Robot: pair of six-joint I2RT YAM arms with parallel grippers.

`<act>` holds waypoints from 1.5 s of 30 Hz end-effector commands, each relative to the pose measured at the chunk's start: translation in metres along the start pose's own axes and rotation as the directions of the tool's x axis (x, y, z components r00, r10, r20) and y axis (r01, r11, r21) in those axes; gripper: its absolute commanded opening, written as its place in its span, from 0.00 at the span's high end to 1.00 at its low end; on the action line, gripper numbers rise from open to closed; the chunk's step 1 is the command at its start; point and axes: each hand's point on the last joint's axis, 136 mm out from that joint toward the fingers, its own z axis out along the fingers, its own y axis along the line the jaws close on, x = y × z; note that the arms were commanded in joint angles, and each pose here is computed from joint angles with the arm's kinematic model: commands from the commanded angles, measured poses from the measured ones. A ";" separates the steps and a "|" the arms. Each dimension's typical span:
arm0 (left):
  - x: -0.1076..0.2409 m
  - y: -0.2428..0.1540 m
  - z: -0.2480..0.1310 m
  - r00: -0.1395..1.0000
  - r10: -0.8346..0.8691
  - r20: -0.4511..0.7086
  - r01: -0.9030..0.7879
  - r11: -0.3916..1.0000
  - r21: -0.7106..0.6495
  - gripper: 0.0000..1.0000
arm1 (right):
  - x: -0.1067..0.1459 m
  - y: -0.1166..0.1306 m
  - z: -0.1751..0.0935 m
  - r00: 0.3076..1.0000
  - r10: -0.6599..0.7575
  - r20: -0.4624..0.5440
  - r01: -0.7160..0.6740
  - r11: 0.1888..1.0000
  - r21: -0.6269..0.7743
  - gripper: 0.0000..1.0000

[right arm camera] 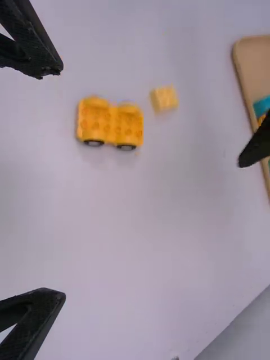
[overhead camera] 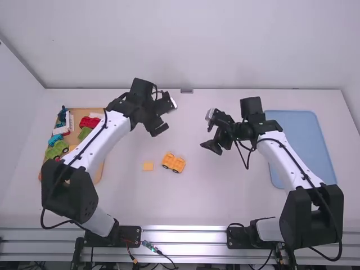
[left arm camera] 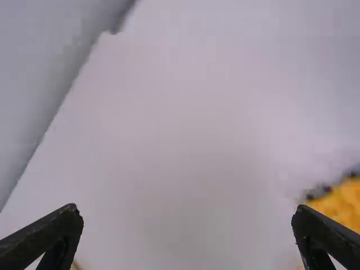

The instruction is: Assemble lego blocks to make yellow taxi

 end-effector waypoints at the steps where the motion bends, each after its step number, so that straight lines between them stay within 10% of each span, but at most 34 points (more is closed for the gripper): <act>1: -0.011 -0.038 -0.007 0.928 0.313 0.205 -0.347 0.924 0.159 0.01 | -0.014 0.020 0.000 0.988 -0.113 0.106 0.124 0.987 -0.099 0.01; 12: 0.048 -0.072 -0.042 0.662 0.240 0.710 -0.510 0.839 0.192 0.01 | 0.009 0.027 0.049 0.949 -0.105 0.298 0.114 0.993 -0.015 0.01; 27: 0.090 -0.085 -0.001 0.671 0.262 0.693 -0.464 0.878 0.118 0.01 | 0.052 0.072 0.132 0.980 0.083 0.183 -0.081 0.997 -0.019 0.01; 45: 0.096 -0.088 0.008 0.671 0.241 0.701 -0.453 0.882 0.131 0.00 | 0.092 0.063 0.200 0.984 0.132 0.117 -0.144 0.984 0.102 0.01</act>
